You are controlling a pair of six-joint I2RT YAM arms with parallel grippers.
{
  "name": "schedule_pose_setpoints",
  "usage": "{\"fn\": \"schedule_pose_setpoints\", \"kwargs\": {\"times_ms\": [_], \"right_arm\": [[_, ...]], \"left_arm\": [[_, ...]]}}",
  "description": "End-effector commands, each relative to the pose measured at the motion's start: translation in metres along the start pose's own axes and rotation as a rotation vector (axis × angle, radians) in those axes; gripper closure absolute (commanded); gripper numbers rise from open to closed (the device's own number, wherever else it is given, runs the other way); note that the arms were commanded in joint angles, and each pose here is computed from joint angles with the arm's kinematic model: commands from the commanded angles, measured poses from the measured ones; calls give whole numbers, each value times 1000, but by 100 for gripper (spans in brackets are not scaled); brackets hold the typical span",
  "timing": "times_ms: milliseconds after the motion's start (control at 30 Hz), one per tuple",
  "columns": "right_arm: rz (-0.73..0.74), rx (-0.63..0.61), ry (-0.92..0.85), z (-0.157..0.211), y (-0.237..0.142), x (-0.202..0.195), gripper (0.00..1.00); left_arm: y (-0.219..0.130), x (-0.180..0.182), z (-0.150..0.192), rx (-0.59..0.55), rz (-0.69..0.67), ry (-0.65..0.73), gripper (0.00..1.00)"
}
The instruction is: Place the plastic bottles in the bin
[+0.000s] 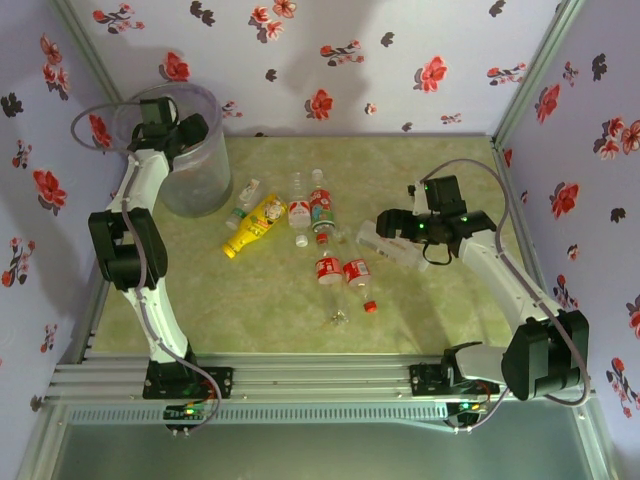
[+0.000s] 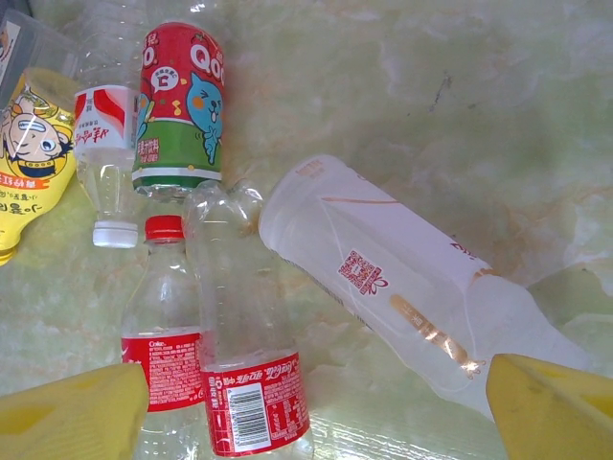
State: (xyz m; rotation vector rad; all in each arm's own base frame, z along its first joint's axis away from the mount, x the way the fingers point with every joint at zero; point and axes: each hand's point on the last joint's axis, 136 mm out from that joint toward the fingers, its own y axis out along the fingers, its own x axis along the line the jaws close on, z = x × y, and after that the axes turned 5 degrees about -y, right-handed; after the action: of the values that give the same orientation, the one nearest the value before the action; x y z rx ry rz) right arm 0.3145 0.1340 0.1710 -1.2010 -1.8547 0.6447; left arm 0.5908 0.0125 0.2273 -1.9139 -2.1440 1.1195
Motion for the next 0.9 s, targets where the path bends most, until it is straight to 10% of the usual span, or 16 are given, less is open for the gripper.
{"fn": "schedule_pose_setpoints", "kwargs": {"times_ms": [0, 867], "right_arm": [[46, 24, -5, 7, 1, -11, 8], [346, 279, -157, 50, 50, -76, 1]], "left_arm": [[-4, -7, 0, 14, -4, 33, 15], [-180, -63, -98, -255, 68, 154, 1]]}}
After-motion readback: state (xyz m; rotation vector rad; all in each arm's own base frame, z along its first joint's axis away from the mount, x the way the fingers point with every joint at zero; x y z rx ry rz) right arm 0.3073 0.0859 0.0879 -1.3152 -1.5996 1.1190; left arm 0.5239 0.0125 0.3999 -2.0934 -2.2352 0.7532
